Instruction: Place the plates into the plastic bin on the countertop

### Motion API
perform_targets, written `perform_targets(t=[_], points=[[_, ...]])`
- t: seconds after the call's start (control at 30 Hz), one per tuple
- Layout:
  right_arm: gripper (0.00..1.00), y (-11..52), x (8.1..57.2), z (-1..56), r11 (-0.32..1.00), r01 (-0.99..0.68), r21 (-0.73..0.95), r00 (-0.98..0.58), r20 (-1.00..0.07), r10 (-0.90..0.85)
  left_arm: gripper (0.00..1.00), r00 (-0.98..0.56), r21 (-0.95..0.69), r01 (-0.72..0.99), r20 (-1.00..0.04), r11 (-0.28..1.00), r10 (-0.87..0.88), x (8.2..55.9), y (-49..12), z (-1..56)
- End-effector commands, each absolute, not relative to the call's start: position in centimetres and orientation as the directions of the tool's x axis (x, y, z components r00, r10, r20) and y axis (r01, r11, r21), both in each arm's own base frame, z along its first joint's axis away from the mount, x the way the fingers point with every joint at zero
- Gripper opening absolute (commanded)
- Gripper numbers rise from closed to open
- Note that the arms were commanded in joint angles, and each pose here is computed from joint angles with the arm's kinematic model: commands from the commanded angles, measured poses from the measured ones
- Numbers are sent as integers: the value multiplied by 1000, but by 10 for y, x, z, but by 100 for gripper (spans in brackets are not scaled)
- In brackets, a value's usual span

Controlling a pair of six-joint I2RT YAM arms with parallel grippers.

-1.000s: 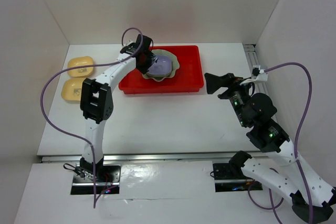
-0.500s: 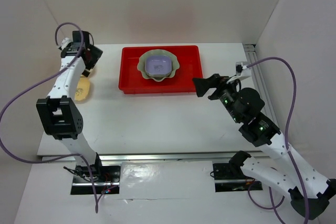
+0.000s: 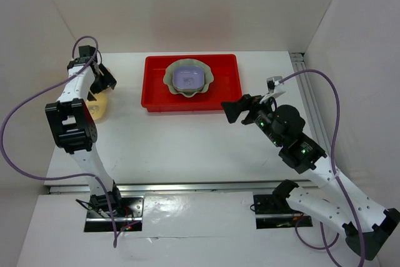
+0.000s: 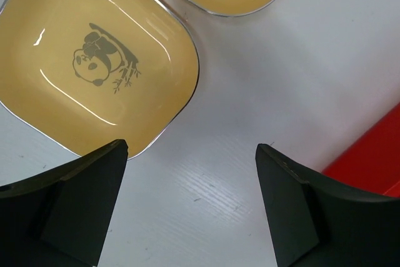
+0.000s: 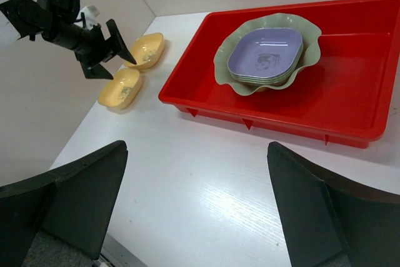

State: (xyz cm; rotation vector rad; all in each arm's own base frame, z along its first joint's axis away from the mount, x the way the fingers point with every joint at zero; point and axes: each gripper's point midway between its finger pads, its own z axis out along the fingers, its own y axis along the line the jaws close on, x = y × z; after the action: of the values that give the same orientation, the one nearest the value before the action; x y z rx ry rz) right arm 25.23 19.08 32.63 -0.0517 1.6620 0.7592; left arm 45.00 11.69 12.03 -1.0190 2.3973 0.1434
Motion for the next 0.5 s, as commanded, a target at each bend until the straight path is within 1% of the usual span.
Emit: perform_targets(t=[0.0,0.03,0.07,0.13,0.23,0.3,0.37,0.47], points=[[100,190,249,349,769,-477,425,-191,-904,381,95,-616,-70,-662,-516,746,-595,446,121,119],[100,189,249,346,775,-476,416,-193,-909,369,95,-621,-65,-662,-510,746,-596,446,121,115],[100,186,248,350,776,-473,418,-180,-908,379,94,-622,-65,-674,-486,736,-613,439,122,107],[100,187,245,351,765,-482,427,-179,-903,391,90,-618,-67,-682,-478,728,-624,437,121,103],[100,187,243,353,757,-494,427,-174,-902,396,88,-644,-38,-685,-434,727,-630,434,120,79],[100,187,243,353,757,-494,427,-174,-902,396,81,-655,-36,-683,-412,729,-633,431,117,71],[100,188,245,350,760,-491,427,-180,-903,391,81,-659,-17,-698,-375,716,-652,422,119,54],[100,188,245,353,757,-494,427,-173,-902,397,80,-661,-16,-705,-346,709,-666,420,116,39]])
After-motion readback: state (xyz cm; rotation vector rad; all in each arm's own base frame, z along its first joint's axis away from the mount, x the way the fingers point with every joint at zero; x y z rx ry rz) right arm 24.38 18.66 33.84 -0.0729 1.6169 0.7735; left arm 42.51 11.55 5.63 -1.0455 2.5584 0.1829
